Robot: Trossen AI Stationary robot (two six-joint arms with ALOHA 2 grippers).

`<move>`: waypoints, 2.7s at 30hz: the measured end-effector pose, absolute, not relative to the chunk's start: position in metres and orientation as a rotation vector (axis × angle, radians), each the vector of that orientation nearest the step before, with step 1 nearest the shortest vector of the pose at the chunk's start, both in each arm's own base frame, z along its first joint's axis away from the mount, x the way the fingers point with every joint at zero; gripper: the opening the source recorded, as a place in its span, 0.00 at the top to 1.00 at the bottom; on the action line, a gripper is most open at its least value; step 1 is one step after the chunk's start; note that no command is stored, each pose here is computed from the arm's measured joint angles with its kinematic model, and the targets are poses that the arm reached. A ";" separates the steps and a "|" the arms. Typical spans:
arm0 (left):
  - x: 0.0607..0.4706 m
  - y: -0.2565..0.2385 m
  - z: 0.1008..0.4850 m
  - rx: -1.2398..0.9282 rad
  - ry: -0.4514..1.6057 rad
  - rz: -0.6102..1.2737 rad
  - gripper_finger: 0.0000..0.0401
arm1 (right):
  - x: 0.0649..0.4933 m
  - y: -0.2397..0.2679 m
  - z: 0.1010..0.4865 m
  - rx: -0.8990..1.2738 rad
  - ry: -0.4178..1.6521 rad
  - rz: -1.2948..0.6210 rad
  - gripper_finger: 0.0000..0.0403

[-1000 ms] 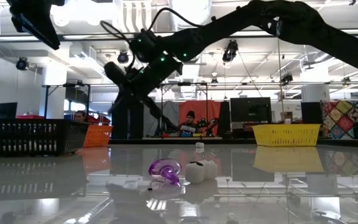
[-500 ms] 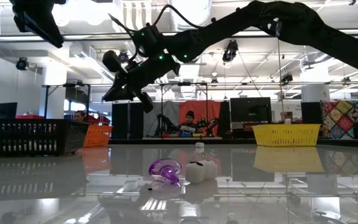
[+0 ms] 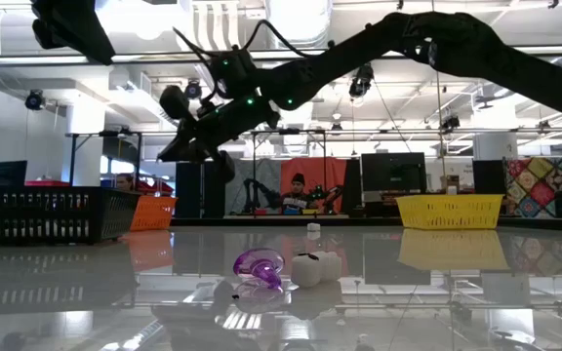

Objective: Sort Halloween decoration
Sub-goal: Put the black spider toy into the orange bin, then put the purple witch hat toy into the yellow bin

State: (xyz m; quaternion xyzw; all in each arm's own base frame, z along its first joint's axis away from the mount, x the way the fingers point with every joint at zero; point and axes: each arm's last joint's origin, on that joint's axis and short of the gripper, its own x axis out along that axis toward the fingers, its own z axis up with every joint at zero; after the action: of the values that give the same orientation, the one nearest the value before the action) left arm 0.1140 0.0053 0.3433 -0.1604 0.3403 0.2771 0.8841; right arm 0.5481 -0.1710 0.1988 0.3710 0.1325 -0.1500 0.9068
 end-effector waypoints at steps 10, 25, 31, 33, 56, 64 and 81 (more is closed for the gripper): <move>0.117 0.005 0.344 -0.340 0.695 0.572 0.76 | 0.552 -0.171 0.178 0.819 0.309 -0.245 0.98; 0.117 0.005 0.344 -0.342 0.690 0.570 0.76 | 0.553 -0.175 0.181 0.847 0.267 -0.255 0.92; 0.118 0.005 0.344 -0.342 0.690 0.570 0.76 | 0.552 -0.178 0.181 0.885 0.250 -0.290 0.86; 0.118 0.005 0.344 -0.343 0.688 0.570 0.76 | 0.552 -0.179 0.182 0.884 0.243 -0.289 0.86; 0.121 0.004 0.345 -0.358 0.688 0.544 0.76 | 0.557 -0.182 0.178 0.922 0.144 -0.248 0.85; 0.122 0.003 0.343 -0.375 0.716 0.503 0.76 | 0.550 -0.175 0.198 0.927 0.275 -0.078 0.85; 0.121 0.000 0.342 -0.289 0.783 0.384 0.76 | 0.439 -0.147 0.306 0.477 0.936 -0.344 0.85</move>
State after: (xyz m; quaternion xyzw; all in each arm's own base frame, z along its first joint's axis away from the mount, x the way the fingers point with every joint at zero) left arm 0.1210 0.0002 0.3418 -0.1394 0.3779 0.1852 0.8964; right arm 0.4388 -0.1468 0.3063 0.2265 0.4443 -0.1634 0.8512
